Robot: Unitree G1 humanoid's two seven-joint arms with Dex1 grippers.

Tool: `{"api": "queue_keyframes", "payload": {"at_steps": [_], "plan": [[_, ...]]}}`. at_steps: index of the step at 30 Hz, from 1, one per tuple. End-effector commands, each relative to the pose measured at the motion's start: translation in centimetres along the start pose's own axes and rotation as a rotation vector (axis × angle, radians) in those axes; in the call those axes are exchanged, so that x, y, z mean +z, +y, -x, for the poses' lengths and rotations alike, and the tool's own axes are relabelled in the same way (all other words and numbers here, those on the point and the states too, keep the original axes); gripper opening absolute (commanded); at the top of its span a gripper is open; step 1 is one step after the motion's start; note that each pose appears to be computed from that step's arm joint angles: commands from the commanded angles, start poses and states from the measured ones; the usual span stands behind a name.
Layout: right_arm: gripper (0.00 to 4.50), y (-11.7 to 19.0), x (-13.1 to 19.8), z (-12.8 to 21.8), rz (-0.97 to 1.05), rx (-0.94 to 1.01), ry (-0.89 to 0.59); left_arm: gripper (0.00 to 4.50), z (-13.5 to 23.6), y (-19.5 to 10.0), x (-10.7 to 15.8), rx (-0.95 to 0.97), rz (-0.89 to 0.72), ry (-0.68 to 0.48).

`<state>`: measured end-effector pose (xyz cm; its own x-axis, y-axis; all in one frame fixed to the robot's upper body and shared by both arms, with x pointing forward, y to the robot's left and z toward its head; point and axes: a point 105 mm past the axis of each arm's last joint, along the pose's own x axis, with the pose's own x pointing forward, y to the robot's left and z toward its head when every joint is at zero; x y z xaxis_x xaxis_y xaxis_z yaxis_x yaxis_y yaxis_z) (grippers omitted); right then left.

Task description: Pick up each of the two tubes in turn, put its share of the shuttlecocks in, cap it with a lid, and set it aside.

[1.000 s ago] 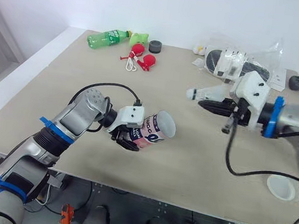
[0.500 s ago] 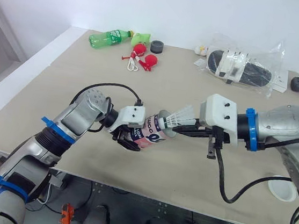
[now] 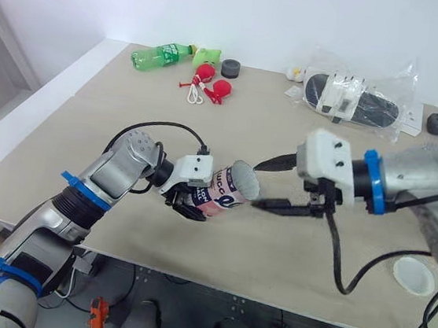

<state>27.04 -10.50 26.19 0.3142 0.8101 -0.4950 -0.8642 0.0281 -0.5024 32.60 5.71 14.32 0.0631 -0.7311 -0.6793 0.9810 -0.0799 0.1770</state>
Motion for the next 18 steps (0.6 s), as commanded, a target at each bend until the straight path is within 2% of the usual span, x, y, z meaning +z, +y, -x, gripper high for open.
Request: {"api": "queue_keyframes", "payload": {"at_steps": [1,4,10,18], "plan": [[1.67,-1.9,1.6,0.6,0.107,-0.007,0.01,2.96,-0.3,-0.3,0.0,-0.004,-0.005,0.003],[0.08,-2.2,1.8,-0.8,0.153,0.061,0.033,2.96,-0.5,-0.3,0.1,-0.005,-0.007,0.0],[0.02,-1.4,-1.3,-4.7,0.224,0.211,0.171,2.96,-0.5,-0.5,0.1,-0.003,-0.009,-0.003],[0.02,0.7,-2.4,-9.4,0.275,0.324,0.181,2.96,-0.6,-0.7,0.0,0.004,0.0,-0.01]]}}
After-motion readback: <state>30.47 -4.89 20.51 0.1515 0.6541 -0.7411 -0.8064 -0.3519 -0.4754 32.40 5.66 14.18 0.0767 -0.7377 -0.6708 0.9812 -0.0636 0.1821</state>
